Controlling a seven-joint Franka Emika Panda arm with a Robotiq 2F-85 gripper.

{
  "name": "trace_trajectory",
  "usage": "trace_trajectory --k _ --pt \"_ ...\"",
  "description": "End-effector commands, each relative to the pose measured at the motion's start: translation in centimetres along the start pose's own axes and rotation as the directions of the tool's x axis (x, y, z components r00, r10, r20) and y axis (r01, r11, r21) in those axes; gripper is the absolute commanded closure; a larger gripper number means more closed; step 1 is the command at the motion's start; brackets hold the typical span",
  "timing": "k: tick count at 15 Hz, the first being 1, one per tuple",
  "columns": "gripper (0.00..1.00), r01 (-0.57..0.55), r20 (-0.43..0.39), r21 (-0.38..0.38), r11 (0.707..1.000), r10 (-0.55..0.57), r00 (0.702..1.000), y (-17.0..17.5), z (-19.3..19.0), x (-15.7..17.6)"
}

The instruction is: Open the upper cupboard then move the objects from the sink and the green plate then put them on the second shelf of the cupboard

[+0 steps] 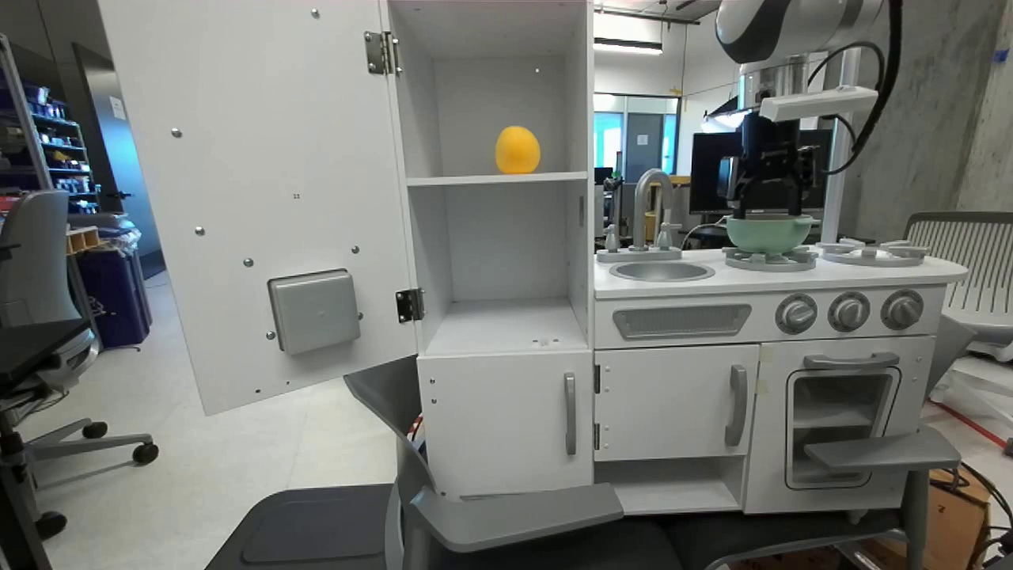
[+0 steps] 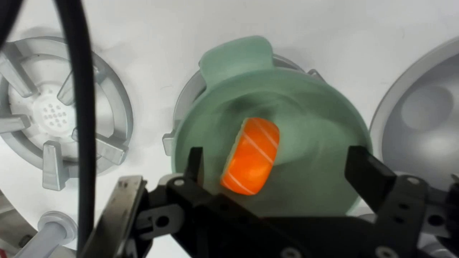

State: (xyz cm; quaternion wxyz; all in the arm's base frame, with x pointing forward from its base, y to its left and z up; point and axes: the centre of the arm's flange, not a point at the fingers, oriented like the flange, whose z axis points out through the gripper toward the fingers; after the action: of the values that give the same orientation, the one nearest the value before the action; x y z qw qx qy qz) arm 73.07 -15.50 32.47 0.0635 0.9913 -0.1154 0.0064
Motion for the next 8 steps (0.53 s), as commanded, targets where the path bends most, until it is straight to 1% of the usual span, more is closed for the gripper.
trace_trajectory --k 1,3,4,6,8 --pt "0.0 0.014 0.017 0.014 1.0 -0.014 1.0 -0.2 0.1 0.7" --pt "0.0 0.012 0.022 0.008 1.0 -0.012 1.0 -0.6 -0.1 0.9" --pt "0.0 0.011 0.02 0.011 1.0 -0.012 1.0 -0.3 0.6 1.0" --pt "0.0 0.008 0.025 0.006 1.0 -0.009 1.0 -0.8 0.5 1.1" --pt "0.0 0.007 0.026 0.008 1.0 -0.007 1.0 -0.5 1.4 1.3"
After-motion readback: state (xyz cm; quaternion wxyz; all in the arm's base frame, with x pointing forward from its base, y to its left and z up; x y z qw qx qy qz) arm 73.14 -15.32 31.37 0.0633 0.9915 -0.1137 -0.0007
